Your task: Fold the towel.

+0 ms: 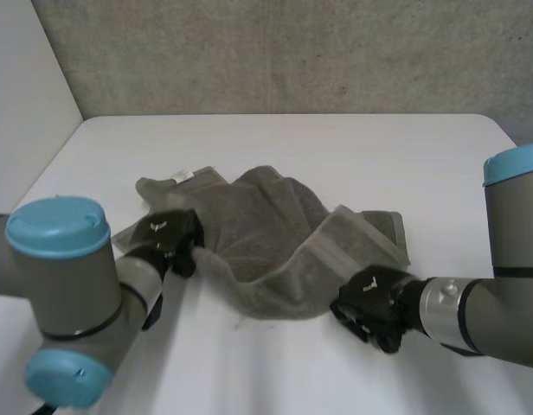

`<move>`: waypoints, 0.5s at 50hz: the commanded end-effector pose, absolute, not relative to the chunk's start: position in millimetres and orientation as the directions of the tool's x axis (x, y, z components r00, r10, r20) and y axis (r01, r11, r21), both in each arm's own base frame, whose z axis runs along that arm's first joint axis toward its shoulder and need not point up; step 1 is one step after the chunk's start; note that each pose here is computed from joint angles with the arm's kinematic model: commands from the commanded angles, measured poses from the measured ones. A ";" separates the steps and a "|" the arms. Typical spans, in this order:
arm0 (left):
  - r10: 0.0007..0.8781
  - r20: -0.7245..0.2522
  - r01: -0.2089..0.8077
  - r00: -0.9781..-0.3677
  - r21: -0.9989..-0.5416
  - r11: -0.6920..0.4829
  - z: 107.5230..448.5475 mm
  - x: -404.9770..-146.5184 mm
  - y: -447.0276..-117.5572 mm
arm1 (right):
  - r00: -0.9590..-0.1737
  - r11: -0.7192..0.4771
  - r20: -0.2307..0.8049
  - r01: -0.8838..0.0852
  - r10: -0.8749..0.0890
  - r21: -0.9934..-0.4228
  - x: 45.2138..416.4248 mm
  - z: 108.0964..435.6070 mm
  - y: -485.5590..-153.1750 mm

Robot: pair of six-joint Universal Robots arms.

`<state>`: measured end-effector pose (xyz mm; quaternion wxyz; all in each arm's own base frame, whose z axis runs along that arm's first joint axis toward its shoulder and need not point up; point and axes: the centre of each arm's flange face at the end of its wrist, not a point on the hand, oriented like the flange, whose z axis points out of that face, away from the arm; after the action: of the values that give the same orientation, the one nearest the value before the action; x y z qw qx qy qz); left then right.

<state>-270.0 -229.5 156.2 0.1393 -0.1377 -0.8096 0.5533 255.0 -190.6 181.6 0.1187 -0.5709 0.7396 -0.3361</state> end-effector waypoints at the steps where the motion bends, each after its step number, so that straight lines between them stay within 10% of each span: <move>1: 0.421 0.047 0.114 -0.906 -0.930 0.349 165.7 -264.5 -199.4 | -0.414 0.028 0.329 -0.657 -0.849 -0.753 261.7 234.5 -207.8; 3: 0.440 0.043 0.118 -0.897 -0.936 0.332 171.1 -265.3 -192.8 | -0.549 0.006 0.312 -0.501 -0.776 -0.866 269.0 262.2 -227.5; 10: 0.480 0.020 0.156 -0.877 -0.933 0.324 172.1 -261.4 -170.4 | -0.672 0.023 0.191 -0.295 -0.715 -0.955 284.0 279.0 -261.9; 25: 0.474 -0.003 0.180 -0.880 -0.928 0.327 170.0 -249.9 -160.0 | -0.594 0.132 0.310 -0.584 -0.743 -0.801 332.9 185.4 -313.4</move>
<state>-253.3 -161.6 170.0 0.1378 -0.2069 -0.8020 0.5432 319.3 -307.9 223.6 0.1321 -0.3866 0.7389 -0.5359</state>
